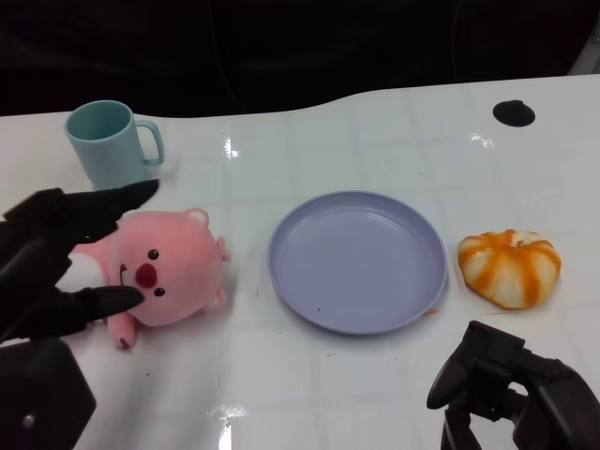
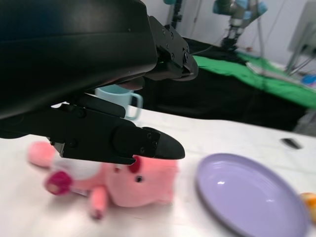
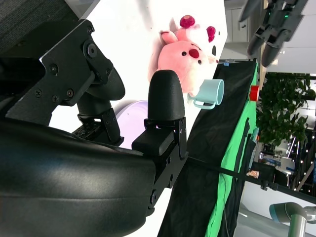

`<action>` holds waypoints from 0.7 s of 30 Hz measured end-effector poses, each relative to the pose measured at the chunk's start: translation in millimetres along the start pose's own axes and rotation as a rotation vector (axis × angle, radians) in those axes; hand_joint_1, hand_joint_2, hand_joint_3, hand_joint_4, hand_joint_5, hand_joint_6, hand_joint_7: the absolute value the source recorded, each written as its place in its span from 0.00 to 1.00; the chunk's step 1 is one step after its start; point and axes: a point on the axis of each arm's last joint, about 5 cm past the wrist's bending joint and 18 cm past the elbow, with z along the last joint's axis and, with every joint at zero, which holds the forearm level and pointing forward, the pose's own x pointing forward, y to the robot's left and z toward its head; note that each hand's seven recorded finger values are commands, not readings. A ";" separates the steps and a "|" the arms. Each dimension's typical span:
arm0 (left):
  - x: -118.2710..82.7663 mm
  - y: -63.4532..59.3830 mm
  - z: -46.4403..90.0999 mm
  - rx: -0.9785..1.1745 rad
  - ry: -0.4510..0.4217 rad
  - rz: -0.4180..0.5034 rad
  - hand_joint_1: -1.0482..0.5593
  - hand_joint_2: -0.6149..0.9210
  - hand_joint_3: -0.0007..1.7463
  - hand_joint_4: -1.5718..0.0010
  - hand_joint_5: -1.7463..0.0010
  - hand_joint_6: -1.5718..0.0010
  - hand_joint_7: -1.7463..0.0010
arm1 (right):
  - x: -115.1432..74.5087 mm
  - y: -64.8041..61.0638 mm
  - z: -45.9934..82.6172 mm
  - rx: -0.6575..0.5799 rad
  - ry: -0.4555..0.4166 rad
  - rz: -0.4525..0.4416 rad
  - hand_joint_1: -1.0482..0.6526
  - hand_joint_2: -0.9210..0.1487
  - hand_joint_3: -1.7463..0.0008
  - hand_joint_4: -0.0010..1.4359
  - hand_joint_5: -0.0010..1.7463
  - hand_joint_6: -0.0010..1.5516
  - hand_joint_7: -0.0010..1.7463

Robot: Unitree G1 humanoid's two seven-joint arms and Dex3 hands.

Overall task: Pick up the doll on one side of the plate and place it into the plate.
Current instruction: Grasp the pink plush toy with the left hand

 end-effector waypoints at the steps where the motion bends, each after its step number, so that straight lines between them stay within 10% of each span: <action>1: 0.7 1.5 0.5 0.030 0.010 -0.003 0.21 1.00 0.02 1.00 0.83 0.91 1.00 | 0.0 0.0 0.0 0.000 0.000 0.000 0.67 0.46 0.22 0.47 1.00 0.39 0.87; 21: 32.5 -7.0 -16.5 0.365 0.222 -0.185 0.19 0.99 0.00 0.98 0.84 0.91 1.00 | -0.5 1.0 5.0 -0.002 -0.016 -0.006 0.67 0.47 0.21 0.48 1.00 0.39 0.88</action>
